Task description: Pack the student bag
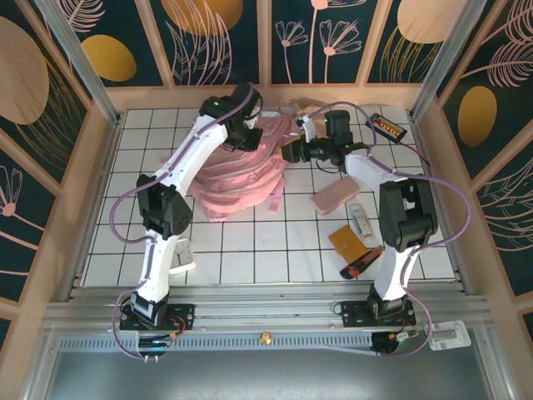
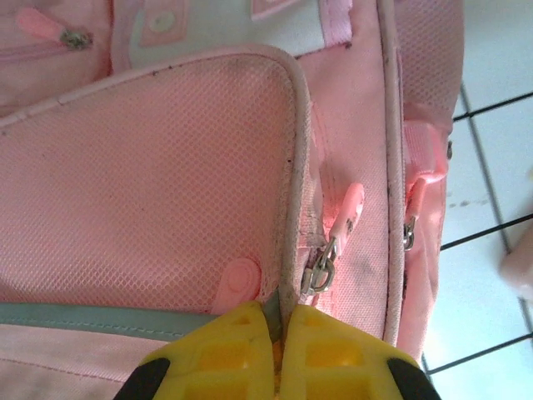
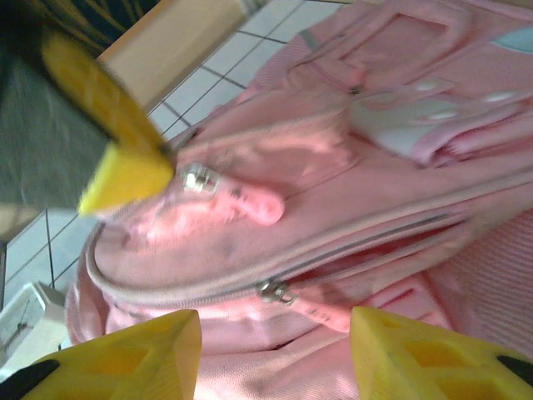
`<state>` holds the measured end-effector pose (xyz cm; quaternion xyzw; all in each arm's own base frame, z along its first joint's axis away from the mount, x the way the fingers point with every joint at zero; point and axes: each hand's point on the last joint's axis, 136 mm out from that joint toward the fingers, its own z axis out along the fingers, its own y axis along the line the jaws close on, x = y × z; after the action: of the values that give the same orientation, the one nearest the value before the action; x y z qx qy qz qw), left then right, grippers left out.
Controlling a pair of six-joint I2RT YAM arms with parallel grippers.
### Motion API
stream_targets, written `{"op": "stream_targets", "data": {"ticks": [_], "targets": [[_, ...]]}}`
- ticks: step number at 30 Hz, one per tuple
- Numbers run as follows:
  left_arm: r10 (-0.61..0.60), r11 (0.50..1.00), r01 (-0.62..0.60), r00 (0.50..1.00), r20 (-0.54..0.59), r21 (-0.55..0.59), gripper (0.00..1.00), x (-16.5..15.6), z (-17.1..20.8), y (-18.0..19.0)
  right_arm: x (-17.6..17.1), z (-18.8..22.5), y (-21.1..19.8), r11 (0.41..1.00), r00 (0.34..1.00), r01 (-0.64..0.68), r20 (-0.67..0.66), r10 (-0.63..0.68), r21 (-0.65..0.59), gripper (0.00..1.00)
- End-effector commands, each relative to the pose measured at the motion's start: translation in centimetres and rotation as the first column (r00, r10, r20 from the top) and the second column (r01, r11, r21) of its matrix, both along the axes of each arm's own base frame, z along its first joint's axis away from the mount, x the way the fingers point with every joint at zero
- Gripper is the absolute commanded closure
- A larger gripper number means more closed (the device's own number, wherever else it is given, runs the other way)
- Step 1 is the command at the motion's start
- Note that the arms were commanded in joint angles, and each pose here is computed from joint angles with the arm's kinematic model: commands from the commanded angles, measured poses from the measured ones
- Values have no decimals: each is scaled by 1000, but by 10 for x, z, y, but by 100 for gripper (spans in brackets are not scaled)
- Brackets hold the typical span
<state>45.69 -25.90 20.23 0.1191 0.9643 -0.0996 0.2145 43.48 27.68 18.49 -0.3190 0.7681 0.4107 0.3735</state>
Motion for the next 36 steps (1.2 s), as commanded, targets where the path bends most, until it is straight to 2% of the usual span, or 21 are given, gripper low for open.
{"op": "stream_targets", "data": {"ticks": [1,5,9,19,36], "targets": [[0,985,16,996,91,-169,100,-3,68,-11,-20,-11,12,993,986,-108,122,113,-44,47],[-22,982,35,997,73,-185,100,-7,65,-14,-32,-4,7,991,949,-103,290,122,-81,44],[-21,983,35,997,78,-182,100,-9,68,-13,-33,4,-1,991,918,-73,381,110,-110,44],[-19,984,33,997,78,-175,100,-13,70,-9,-23,6,-3,991,910,-73,399,111,-110,47],[-27,983,36,998,53,-181,100,-22,68,-7,9,-24,9,993,929,-70,356,101,-98,52]]}}
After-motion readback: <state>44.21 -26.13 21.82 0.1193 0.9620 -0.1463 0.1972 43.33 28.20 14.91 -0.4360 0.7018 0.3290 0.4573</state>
